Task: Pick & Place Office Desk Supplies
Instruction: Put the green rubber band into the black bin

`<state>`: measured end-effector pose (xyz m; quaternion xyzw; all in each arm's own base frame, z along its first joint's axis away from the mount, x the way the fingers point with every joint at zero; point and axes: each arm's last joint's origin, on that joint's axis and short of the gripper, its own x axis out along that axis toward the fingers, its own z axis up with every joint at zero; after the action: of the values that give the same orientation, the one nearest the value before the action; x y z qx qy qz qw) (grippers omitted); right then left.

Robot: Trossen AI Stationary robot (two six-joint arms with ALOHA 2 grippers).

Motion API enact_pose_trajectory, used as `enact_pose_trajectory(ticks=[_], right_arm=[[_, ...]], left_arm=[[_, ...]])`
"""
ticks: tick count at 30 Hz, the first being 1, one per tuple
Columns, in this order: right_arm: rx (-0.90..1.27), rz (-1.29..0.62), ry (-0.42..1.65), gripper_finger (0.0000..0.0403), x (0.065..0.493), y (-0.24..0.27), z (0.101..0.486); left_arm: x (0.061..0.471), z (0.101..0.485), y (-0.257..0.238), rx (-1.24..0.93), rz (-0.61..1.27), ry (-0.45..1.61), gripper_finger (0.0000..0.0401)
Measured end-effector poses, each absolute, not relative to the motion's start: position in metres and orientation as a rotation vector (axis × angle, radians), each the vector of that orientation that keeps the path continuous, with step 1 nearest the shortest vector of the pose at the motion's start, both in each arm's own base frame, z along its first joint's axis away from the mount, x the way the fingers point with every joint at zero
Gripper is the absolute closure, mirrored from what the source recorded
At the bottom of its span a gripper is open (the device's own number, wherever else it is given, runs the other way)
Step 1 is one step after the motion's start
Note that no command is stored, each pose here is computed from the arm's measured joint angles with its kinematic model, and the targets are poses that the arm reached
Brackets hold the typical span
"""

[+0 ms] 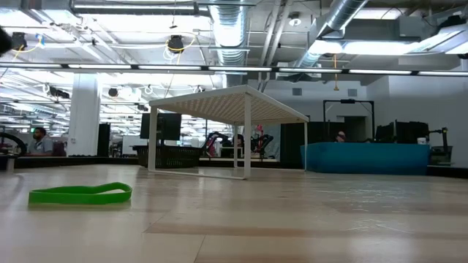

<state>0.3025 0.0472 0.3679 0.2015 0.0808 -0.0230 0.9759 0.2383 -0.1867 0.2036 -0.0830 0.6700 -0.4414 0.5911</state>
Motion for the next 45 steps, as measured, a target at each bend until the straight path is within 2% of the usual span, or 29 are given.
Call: enact_pose_trajectory(ticks=[14,25,32,45], right_arm=[[0.414,-0.052,0.161,0.0210,0.303,0.046,0.368],[0.412,-0.079,0.155,0.0210,0.303,0.045,0.368],[0.429,-0.081,0.154,0.0210,0.303,0.045,0.368],[0.432,-0.095,0.153,0.0210,0.303,0.041,0.368]], left_arm=[[0.217,0.174,-0.219,-0.192,-0.910,1.488,0.0258],[0.204,0.146,-0.209,-0.126,-0.778,1.490,0.0258],[0.202,0.137,-0.210,-0.172,-0.780,1.444,0.0258],[0.193,0.131,-0.219,-0.126,-0.791,1.428,0.0258]])
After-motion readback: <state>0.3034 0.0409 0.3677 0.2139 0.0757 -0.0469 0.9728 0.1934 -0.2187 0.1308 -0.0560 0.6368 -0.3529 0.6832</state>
